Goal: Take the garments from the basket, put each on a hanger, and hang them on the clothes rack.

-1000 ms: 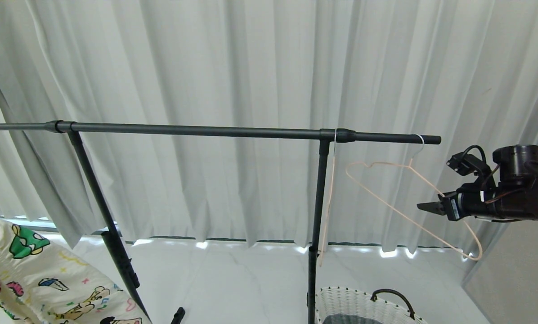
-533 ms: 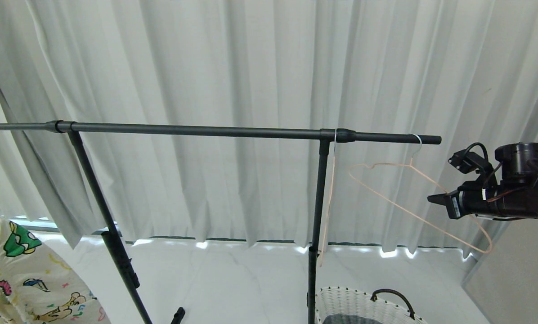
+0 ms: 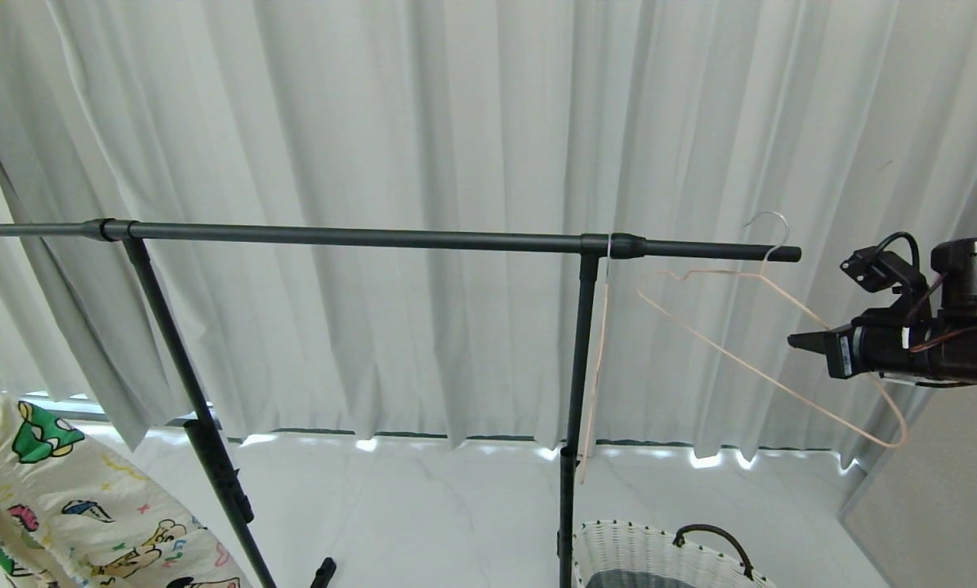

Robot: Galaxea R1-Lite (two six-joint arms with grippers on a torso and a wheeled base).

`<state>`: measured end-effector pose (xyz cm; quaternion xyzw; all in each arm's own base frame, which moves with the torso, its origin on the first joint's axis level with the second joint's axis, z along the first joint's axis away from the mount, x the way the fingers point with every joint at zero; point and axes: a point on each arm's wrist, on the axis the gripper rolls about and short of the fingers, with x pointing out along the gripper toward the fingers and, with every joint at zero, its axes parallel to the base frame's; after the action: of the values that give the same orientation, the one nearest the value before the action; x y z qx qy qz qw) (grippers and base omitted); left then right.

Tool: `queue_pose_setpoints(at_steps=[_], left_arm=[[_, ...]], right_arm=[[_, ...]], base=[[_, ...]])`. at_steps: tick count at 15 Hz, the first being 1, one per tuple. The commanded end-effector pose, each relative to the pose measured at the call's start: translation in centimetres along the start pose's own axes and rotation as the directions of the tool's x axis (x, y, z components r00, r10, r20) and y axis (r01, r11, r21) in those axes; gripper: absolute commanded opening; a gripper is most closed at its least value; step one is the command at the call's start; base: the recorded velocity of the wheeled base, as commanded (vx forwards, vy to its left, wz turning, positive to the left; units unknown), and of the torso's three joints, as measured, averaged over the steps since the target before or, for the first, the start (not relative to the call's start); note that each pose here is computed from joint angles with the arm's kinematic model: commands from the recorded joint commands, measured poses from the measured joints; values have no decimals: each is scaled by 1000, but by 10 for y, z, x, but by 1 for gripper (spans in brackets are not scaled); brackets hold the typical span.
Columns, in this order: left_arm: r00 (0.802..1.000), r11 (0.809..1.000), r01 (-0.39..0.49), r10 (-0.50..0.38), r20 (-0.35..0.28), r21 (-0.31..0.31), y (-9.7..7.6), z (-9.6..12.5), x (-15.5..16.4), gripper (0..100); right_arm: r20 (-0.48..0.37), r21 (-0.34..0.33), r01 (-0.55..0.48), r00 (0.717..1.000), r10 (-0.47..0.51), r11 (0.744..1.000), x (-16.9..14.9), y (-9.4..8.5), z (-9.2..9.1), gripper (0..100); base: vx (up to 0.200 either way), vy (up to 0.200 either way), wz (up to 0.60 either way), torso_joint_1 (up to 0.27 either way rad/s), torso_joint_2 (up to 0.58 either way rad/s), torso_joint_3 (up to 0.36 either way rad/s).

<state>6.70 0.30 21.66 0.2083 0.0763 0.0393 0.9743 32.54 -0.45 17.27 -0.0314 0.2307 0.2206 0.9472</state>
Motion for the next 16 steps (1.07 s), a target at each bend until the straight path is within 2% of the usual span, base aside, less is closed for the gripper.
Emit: queue_pose_setpoints(at_steps=[1, 7, 9, 11, 13, 16], left_arm=[[1000, 1000, 0, 0, 0, 0, 0, 0, 0, 0], [1000, 1000, 10, -10, -11, -3, 0, 0, 3, 0], [999, 1000, 20, -21, -36, -6, -2, -1, 9, 0], [998, 1000, 30, -30, -57, -4, -3, -2, 14, 0], [996, 999, 39, -39, -78, -2, -4, -4, 19, 0], [993, 999, 52, -51, -107, 4, -5, -5, 26, 0]], right_arm=[[32, -11, 21, 999, -21, 1000, -20, 6, 5, 0], [18, -11, 173, 985, -173, 985, -69, 31, -14, 0], [11, -5, 287, 958, -287, 958, -92, 42, -26, 0], [24, 38, 345, 938, -346, 938, -110, 51, -34, 0], [32, 65, 425, 903, -428, 903, -134, 65, -51, 0], [9, 70, 530, 847, -532, 845, -147, 72, -69, 0]], base=[[0, 0, 0, 0, 0, 0], [0, 0, 0, 0, 0, 0], [0, 0, 0, 0, 0, 0], [0, 0, 0, 0, 0, 0], [0, 0, 0, 0, 0, 0], [0, 0, 0, 0, 0, 0]])
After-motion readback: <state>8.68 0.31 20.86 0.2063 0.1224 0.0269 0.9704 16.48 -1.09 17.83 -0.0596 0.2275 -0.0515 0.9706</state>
